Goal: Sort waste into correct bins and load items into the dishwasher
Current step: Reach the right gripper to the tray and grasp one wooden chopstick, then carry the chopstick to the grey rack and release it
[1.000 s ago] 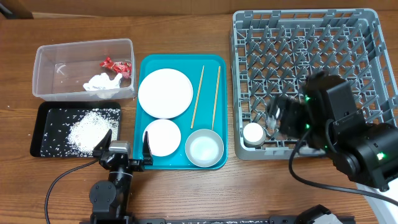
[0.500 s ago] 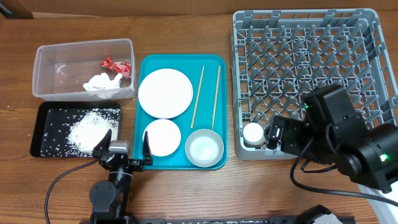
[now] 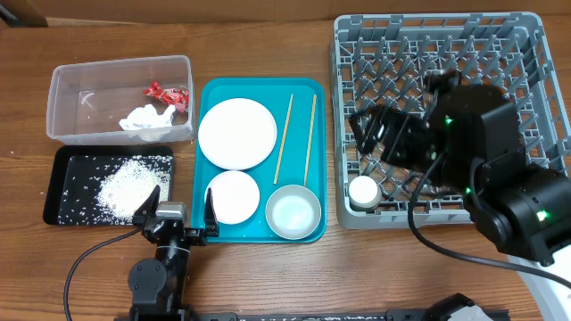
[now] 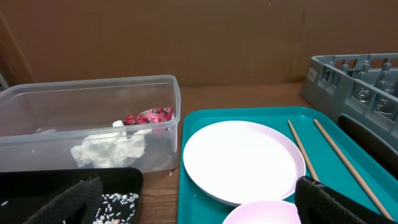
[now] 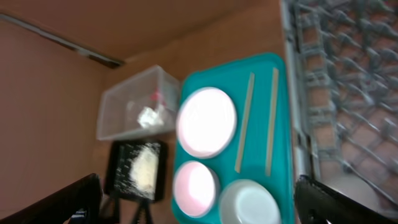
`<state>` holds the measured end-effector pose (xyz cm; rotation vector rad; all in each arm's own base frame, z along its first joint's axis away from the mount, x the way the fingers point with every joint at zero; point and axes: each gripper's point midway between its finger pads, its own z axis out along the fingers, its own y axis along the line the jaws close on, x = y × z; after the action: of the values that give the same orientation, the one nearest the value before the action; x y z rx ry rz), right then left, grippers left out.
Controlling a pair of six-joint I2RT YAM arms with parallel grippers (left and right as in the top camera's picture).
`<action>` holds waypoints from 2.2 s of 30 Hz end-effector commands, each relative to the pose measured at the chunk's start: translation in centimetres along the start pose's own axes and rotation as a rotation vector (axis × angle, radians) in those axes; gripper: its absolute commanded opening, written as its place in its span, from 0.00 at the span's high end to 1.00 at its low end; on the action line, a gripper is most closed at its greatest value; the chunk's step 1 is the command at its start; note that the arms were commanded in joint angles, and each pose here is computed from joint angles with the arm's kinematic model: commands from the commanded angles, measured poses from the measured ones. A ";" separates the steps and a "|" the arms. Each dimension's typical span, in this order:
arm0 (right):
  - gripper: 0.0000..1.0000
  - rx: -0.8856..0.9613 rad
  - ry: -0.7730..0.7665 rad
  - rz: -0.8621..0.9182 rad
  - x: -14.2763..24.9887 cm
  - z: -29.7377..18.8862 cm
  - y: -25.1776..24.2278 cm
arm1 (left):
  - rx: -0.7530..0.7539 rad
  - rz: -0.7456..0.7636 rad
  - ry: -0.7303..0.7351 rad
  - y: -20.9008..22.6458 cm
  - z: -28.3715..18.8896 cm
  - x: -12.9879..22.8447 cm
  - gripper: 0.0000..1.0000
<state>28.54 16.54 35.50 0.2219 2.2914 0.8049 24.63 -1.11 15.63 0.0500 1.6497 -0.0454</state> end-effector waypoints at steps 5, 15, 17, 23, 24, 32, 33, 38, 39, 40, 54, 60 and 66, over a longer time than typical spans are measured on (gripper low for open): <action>0.05 0.057 0.191 -0.214 4.6 7.4 1.5 | -0.013 0.018 -0.003 0.3 0.0 0.0 0.00; 0.31 0.284 0.408 -0.194 11.0 20.3 -3.7 | -0.012 0.018 -0.003 0.2 0.0 0.0 0.00; 0.34 0.310 0.418 -0.191 11.7 22.5 -4.8 | -0.013 0.018 -0.003 0.3 0.0 0.0 0.00; 0.51 0.352 0.424 -0.196 13.0 26.7 -7.1 | -0.013 0.018 -0.003 0.3 0.0 0.0 0.00; 0.53 0.356 0.428 -0.195 13.3 27.3 -7.3 | -0.013 0.018 -0.003 0.3 0.0 0.0 0.00; 0.56 0.396 0.475 -0.193 15.9 30.8 -10.1 | -0.013 0.018 -0.003 0.3 0.0 0.0 0.00; 0.56 0.394 0.474 -0.193 15.9 30.9 -10.1 | -0.012 0.018 -0.003 0.2 0.0 0.0 0.00; 0.56 0.398 0.477 -0.191 16.5 31.9 -10.6 | -0.012 0.018 -0.003 0.2 0.0 0.0 0.00; 0.57 0.399 0.480 -0.192 16.8 32.2 -10.8 | -0.013 0.018 -0.003 0.3 0.0 0.0 0.00; 0.57 0.401 0.482 -0.193 17.0 32.5 -11.0 | -0.013 0.018 -0.003 0.3 0.0 0.0 0.00; 0.95 0.492 0.515 -0.155 16.4 31.3 -12.6 | -0.012 0.018 -0.003 0.2 0.0 0.0 0.00; 0.96 0.457 0.424 -0.147 11.0 28.5 -9.3 | -0.013 0.018 -0.003 0.3 0.0 0.0 0.00; 0.96 0.368 0.305 -0.201 4.9 24.3 -6.4 | -0.012 0.018 -0.003 0.2 0.0 0.0 0.00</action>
<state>39.48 25.93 7.63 0.0760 2.8581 0.2509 24.63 -1.11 15.61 0.0500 1.6504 -0.0454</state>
